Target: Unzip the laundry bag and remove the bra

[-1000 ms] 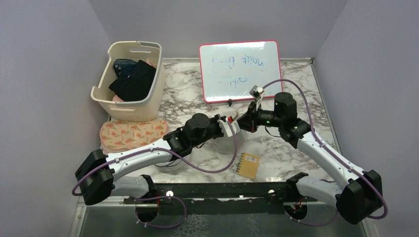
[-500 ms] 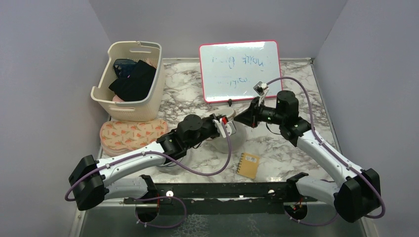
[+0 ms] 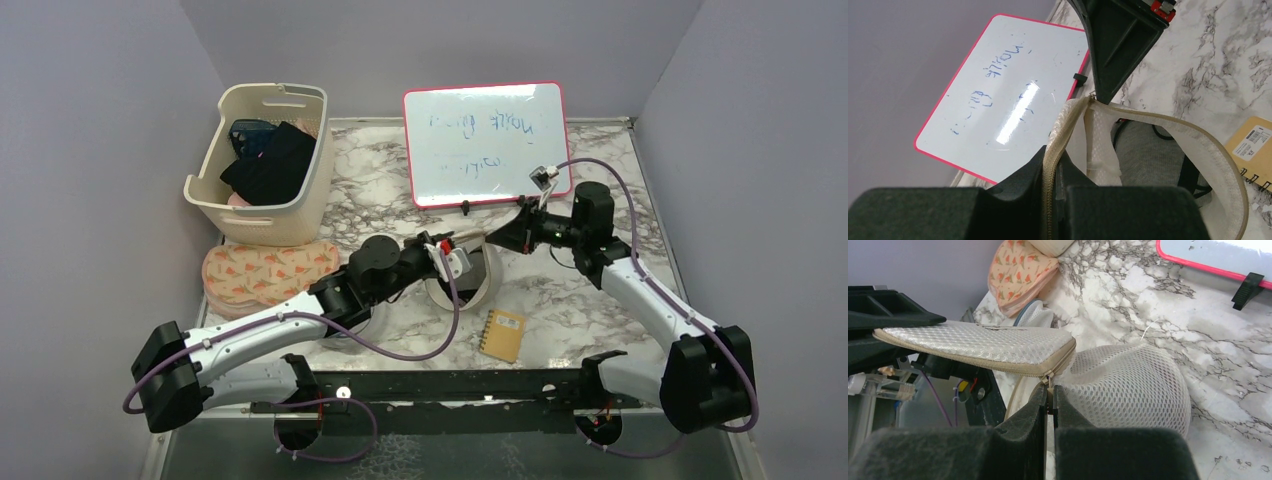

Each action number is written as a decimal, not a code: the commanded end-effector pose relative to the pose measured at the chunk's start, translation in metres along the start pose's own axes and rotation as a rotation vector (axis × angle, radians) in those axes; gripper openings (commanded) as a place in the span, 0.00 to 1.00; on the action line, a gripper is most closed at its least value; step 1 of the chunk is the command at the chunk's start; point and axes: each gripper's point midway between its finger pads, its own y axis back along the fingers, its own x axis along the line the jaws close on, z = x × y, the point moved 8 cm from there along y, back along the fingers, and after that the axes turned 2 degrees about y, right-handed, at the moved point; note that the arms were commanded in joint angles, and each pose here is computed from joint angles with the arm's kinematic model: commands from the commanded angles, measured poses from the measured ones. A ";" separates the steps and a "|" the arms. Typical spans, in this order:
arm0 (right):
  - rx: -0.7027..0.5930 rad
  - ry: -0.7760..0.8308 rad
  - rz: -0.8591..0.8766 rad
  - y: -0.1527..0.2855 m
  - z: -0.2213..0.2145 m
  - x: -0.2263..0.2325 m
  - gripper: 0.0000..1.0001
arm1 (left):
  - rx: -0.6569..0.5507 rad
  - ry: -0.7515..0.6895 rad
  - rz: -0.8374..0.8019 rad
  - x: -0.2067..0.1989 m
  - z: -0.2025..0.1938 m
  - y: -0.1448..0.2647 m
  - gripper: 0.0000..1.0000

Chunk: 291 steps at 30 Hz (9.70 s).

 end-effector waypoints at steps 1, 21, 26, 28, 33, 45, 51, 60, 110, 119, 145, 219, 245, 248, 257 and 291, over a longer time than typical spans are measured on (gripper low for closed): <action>0.031 0.028 -0.002 0.001 -0.001 -0.010 0.01 | -0.114 0.009 0.124 0.020 0.024 0.013 0.00; 0.017 0.203 0.274 0.006 0.017 0.046 0.01 | -0.012 -0.002 0.060 0.004 0.001 -0.010 0.44; 0.019 0.227 0.309 0.006 0.016 0.056 0.01 | 0.021 -0.006 0.032 -0.001 -0.005 -0.016 0.50; 0.032 0.230 0.331 0.004 0.014 0.060 0.01 | 0.029 -0.007 0.027 -0.002 -0.006 -0.018 0.49; 0.056 0.235 0.336 0.002 0.010 0.063 0.01 | 0.018 -0.006 0.029 0.000 -0.002 -0.015 0.22; 0.041 0.213 0.177 -0.003 0.009 0.045 0.01 | -0.025 -0.045 0.118 0.016 0.009 0.004 0.00; 0.036 0.185 0.146 -0.001 0.013 0.035 0.01 | -0.029 -0.108 0.147 0.022 0.013 0.013 0.00; 0.021 0.122 0.114 0.008 0.015 0.016 0.01 | -0.007 -0.175 0.230 0.034 0.015 0.026 0.00; 0.195 -0.113 -0.375 -0.036 -0.022 0.033 0.76 | 0.569 0.798 0.276 0.044 0.094 0.003 0.00; 0.171 -0.043 -0.416 -0.060 -0.025 0.006 0.57 | 0.524 0.853 0.298 0.053 0.103 0.013 0.00; 0.287 0.125 -0.474 -0.029 -0.019 0.013 0.01 | 0.924 0.727 0.453 0.082 -0.052 0.030 0.03; 0.326 0.121 -0.342 -0.054 -0.041 -0.001 0.01 | 0.598 0.698 0.023 -0.044 -0.057 -0.037 0.00; 0.336 0.104 -0.382 -0.055 -0.049 -0.009 0.01 | 0.038 0.804 0.301 0.076 0.109 0.051 0.00; 0.341 0.107 -0.373 -0.055 -0.050 -0.009 0.01 | -0.008 0.742 0.390 0.099 0.128 0.059 0.00; 0.339 0.108 -0.369 -0.054 -0.051 -0.008 0.01 | 0.046 0.486 0.718 0.171 0.172 0.053 0.00; 0.356 0.086 -0.283 -0.061 -0.051 -0.003 0.01 | 0.587 0.672 1.499 0.353 -0.141 0.102 0.00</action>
